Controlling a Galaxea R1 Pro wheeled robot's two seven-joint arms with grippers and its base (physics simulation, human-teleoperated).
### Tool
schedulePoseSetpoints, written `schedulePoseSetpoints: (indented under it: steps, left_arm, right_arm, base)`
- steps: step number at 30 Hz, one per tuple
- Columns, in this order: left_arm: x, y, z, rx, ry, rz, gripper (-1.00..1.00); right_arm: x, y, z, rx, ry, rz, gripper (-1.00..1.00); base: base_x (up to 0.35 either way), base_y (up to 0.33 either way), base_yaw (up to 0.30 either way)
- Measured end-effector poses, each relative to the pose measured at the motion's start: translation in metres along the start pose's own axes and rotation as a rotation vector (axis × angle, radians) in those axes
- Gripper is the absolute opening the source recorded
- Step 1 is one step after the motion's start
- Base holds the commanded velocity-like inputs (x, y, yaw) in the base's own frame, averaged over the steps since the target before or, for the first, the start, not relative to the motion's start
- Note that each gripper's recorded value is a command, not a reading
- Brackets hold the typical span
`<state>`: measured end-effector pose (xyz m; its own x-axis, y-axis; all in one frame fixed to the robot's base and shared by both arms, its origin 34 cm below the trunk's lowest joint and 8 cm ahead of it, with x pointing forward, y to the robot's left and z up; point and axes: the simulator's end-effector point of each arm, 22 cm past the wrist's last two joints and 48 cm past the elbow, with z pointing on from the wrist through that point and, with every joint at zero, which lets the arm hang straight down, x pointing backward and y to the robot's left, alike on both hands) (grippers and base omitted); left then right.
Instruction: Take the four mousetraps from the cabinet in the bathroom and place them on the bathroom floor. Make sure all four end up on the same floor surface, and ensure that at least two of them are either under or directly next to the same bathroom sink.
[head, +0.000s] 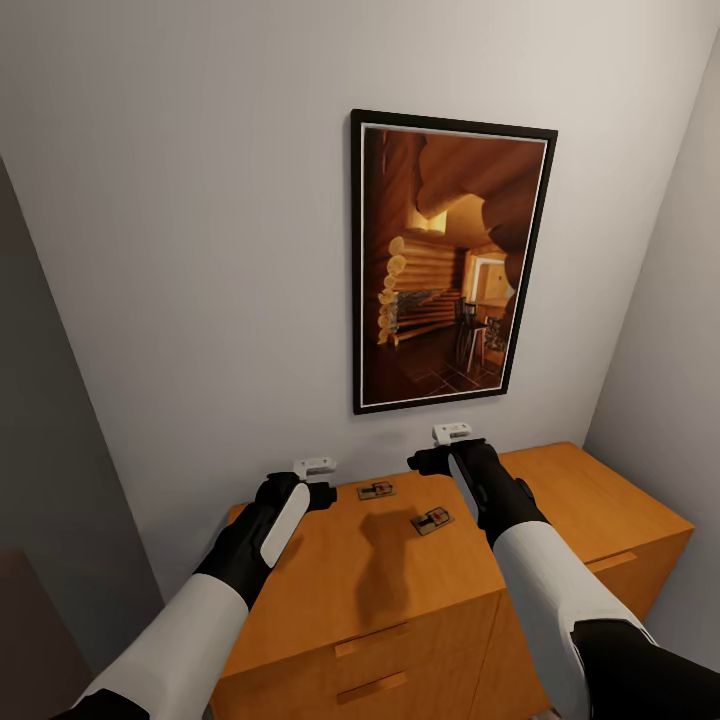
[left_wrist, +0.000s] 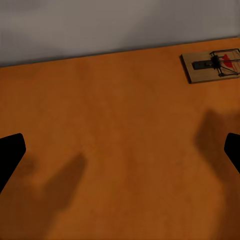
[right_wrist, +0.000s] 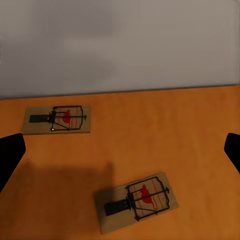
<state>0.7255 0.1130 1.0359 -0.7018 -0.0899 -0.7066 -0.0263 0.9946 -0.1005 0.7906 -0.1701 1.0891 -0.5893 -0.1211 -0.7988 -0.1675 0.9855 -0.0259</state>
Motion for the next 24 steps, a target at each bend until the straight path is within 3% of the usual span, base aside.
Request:
schedulePoseSetpoints:
  steps: [8,10,24]
  left_arm:
    - [0.0,0.0,0.0,0.0,0.0,0.0,1.0]
    - [-0.004,-0.003,-0.001,0.005,-0.015,-0.006,1.0]
    - [-0.014,-0.005,-0.003,0.008,-0.06,-0.022,1.0]
  right_arm:
    - [0.0,0.0,0.0,0.001,-0.002,0.0,1.0]
    - [0.003,0.01,0.002,-0.013,0.008,-0.004,1.0]
    - [0.02,0.021,0.009,-0.037,0.044,-0.003,1.0]
  base:
    - [0.0,0.0,0.0]
    - [0.0,0.0,0.0]
    - [0.0,0.0,0.0]
